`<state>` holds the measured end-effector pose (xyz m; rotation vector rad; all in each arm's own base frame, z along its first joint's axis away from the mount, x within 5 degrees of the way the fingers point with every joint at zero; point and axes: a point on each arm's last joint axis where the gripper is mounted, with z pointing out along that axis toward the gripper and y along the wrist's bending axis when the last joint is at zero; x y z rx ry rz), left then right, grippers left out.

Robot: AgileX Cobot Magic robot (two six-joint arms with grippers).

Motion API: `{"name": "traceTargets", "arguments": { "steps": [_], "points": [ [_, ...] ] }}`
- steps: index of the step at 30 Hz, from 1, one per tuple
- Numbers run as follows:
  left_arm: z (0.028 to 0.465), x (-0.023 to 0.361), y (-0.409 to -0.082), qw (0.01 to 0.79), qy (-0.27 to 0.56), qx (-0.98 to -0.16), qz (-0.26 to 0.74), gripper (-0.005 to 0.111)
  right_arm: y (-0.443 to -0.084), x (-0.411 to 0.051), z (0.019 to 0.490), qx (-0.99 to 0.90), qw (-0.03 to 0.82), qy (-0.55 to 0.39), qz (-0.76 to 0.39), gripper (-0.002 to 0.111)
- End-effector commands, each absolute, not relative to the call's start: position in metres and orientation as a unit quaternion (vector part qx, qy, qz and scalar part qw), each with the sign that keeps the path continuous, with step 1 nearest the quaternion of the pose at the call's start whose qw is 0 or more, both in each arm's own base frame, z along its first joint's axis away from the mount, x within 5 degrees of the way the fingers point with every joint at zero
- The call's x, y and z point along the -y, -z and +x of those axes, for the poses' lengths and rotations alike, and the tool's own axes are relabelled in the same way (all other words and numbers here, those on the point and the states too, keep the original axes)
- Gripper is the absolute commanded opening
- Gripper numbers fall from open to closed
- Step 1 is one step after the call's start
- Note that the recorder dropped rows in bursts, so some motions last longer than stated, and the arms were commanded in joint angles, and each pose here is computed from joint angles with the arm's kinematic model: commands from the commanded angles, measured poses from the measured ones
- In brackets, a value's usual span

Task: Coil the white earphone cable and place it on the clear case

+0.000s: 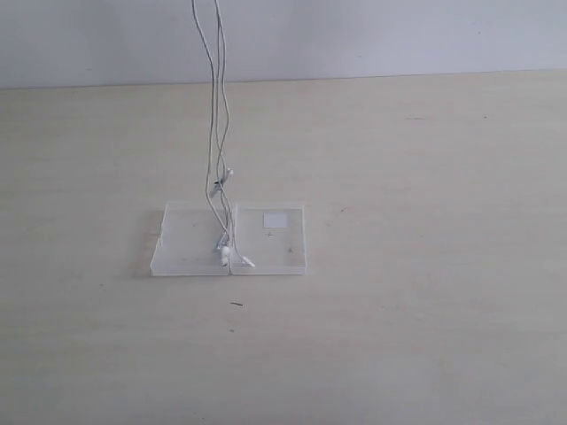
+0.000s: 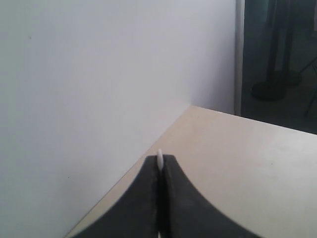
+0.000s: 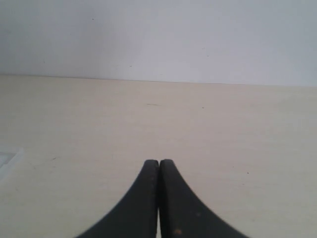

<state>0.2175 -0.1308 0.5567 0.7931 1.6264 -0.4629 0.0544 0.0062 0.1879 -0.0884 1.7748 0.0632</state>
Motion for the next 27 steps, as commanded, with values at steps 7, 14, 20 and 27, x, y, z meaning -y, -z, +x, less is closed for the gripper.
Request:
{"name": "traceTargets", "arguments": {
  "steps": [7,14,20,27],
  "points": [
    [0.2169,0.1308,-0.5591,0.601,0.210,-0.696,0.332,0.000,-0.1874,-0.0059,0.0544,-0.773,0.633,-0.025,-0.038,0.000],
    [0.2188,0.1309,-0.5577,0.598,0.208,-0.700,0.329,0.000,-0.1874,-0.0059,0.0544,-0.773,0.633,-0.025,-0.038,0.000],
    [0.2192,0.1298,-0.5554,0.594,0.188,-0.702,0.345,0.000,-0.1874,-0.0059,0.0544,-0.773,0.633,-0.025,-0.038,0.000],
    [0.2194,0.1298,-0.5558,0.597,0.187,-0.700,0.344,0.000,-0.1874,-0.0059,0.0544,-0.773,0.633,-0.025,-0.038,0.000]
  ]
}}
